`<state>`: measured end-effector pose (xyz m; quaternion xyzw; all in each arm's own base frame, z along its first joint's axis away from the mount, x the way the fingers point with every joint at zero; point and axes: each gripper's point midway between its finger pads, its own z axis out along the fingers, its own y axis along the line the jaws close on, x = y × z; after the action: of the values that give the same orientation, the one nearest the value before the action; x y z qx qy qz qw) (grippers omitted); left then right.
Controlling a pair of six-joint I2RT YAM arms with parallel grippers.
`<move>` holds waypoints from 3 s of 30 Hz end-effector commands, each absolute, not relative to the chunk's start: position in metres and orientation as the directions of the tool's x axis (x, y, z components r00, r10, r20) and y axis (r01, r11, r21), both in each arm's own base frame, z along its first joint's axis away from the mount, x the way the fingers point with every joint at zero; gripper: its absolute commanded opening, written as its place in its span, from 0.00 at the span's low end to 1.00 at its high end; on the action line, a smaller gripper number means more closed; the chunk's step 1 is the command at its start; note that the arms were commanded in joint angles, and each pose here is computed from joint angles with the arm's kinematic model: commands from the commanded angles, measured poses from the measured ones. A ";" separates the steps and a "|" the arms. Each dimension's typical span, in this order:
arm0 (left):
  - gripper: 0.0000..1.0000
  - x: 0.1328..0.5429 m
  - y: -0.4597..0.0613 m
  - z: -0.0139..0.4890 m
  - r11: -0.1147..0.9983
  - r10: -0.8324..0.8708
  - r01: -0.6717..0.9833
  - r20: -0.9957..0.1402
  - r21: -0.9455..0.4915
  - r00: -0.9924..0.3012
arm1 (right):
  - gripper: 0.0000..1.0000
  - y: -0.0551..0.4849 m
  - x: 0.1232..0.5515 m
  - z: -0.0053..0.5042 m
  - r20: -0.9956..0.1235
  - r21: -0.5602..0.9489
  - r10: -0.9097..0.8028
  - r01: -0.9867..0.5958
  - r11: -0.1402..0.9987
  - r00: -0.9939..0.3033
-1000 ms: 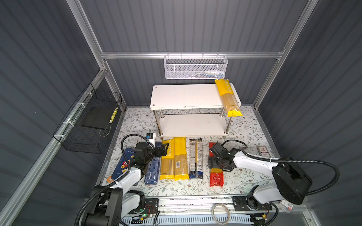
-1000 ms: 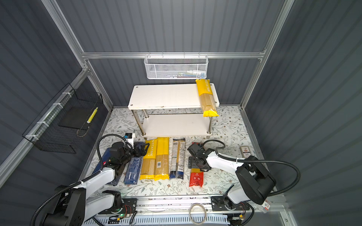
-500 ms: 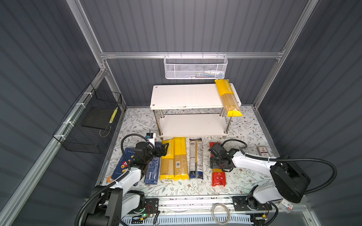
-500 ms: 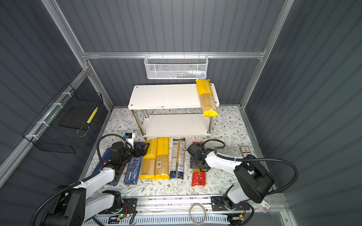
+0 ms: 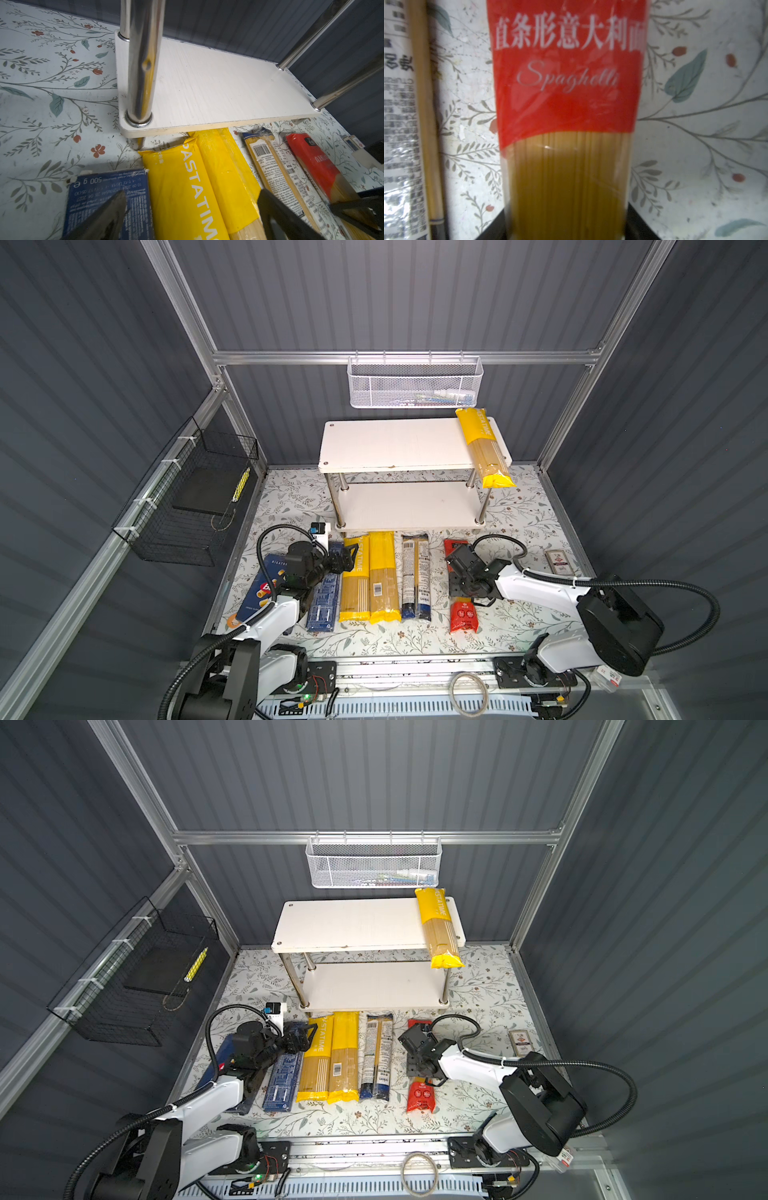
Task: Arrange pasta packages on shelves
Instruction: Pick up the pasta bag from the center of the table, then place the pasta bag on the shelf.
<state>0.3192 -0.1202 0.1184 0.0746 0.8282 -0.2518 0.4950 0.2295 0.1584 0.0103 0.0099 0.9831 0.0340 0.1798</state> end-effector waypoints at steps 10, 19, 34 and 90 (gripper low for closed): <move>1.00 0.318 -0.125 0.124 0.849 -0.122 0.401 -0.865 -0.345 -0.486 | 0.44 0.159 0.177 -0.007 -0.154 0.153 -0.014 -0.038 0.987 -0.988; 0.99 0.318 -0.125 0.124 0.850 -0.122 0.400 -0.865 -0.344 -0.486 | 0.37 0.167 0.178 0.014 -0.208 0.207 -0.058 -0.102 0.973 -0.976; 1.00 0.318 -0.125 0.124 0.849 -0.121 0.401 -0.866 -0.343 -0.485 | 0.31 0.214 0.200 0.124 -0.425 0.443 -0.061 -0.267 0.856 -0.903; 1.00 0.317 -0.125 0.125 0.852 -0.122 0.397 -0.866 -0.342 -0.484 | 0.30 0.250 0.217 0.387 -0.729 0.518 0.016 -0.537 0.666 -0.684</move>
<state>0.3192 -0.1202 0.1186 0.0746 0.8280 -0.2518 0.4953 0.2044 0.2508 0.3514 -0.1559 0.8627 0.3626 0.3162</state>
